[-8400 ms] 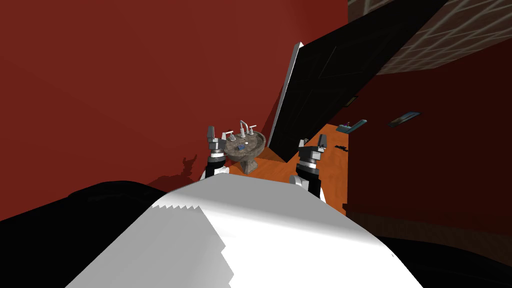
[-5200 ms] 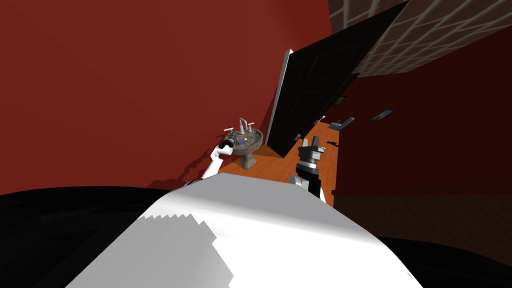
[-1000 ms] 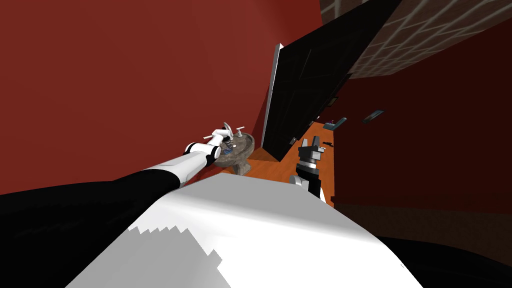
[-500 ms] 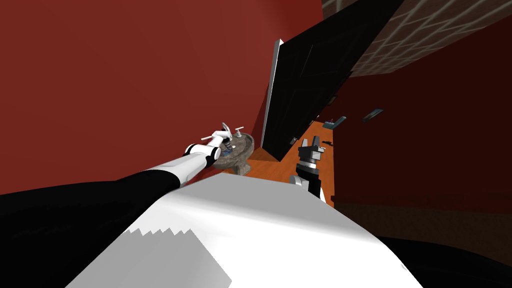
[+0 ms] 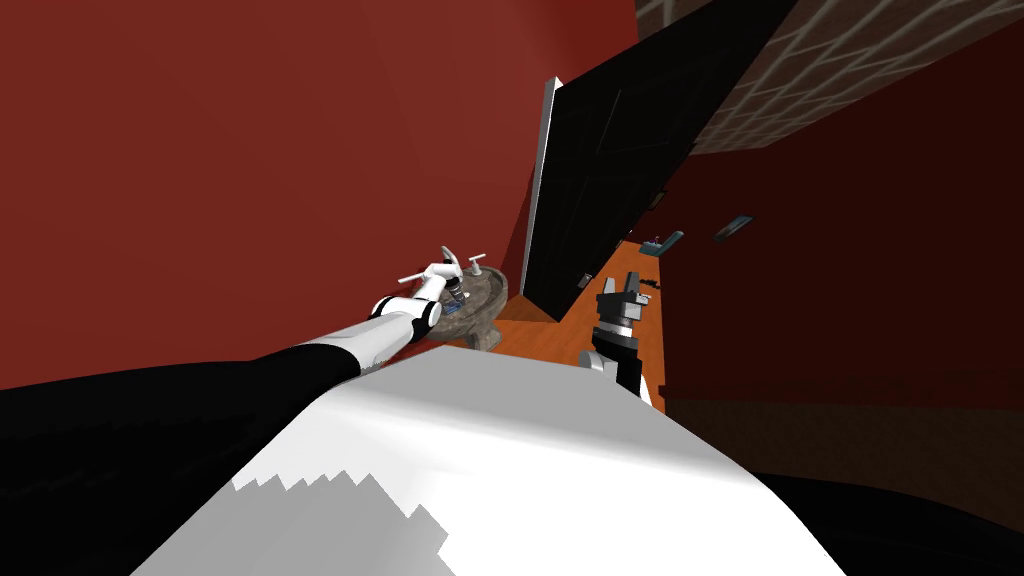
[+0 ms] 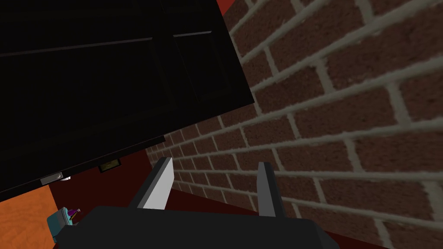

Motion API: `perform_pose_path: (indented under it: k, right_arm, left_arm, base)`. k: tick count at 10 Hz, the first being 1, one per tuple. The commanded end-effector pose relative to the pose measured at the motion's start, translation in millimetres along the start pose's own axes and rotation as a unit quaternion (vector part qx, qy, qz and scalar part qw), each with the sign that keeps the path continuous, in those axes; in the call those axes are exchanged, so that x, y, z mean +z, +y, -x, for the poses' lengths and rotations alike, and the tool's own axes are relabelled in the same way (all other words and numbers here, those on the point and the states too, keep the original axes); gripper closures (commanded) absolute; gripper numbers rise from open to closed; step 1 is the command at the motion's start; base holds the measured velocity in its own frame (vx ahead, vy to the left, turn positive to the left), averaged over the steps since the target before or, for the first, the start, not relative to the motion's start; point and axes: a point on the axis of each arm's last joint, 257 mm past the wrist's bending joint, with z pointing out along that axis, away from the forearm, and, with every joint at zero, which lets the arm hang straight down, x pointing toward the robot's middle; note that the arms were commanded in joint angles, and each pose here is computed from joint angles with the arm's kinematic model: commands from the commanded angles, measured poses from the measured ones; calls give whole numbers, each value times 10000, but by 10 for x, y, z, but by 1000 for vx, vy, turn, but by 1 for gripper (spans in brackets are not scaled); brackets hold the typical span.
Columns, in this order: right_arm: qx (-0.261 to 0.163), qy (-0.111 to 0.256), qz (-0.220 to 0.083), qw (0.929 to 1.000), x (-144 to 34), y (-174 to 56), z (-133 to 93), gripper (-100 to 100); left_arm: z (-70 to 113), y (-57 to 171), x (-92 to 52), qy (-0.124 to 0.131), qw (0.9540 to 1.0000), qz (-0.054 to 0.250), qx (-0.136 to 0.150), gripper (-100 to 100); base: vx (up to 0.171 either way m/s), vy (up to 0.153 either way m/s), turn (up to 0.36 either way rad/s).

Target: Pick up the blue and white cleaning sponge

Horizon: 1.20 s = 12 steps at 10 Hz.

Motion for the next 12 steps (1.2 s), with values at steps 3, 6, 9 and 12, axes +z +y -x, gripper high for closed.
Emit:
perform_pose_path:
  k: [3,6,9,12]
  right_arm:
    - [0,0,0,10000,0,0,0,0]
    - [0,0,0,10000,0,0,0,0]
    - [0,0,0,10000,0,0,0,0]
    - [0,0,0,10000,0,0,0,0]
  left_arm:
    - [199,210,160,-151,9996,162,-196,-100]
    - [251,250,149,-114,9995,108,-277,-100]
    - [339,318,161,-135,9991,117,-390,-100]
    - [448,384,169,-157,9985,113,-518,-100]
  base:
    - [15,56,-119]
    - [9,32,-63]
    - [7,34,-75]
    - [8,31,-66]
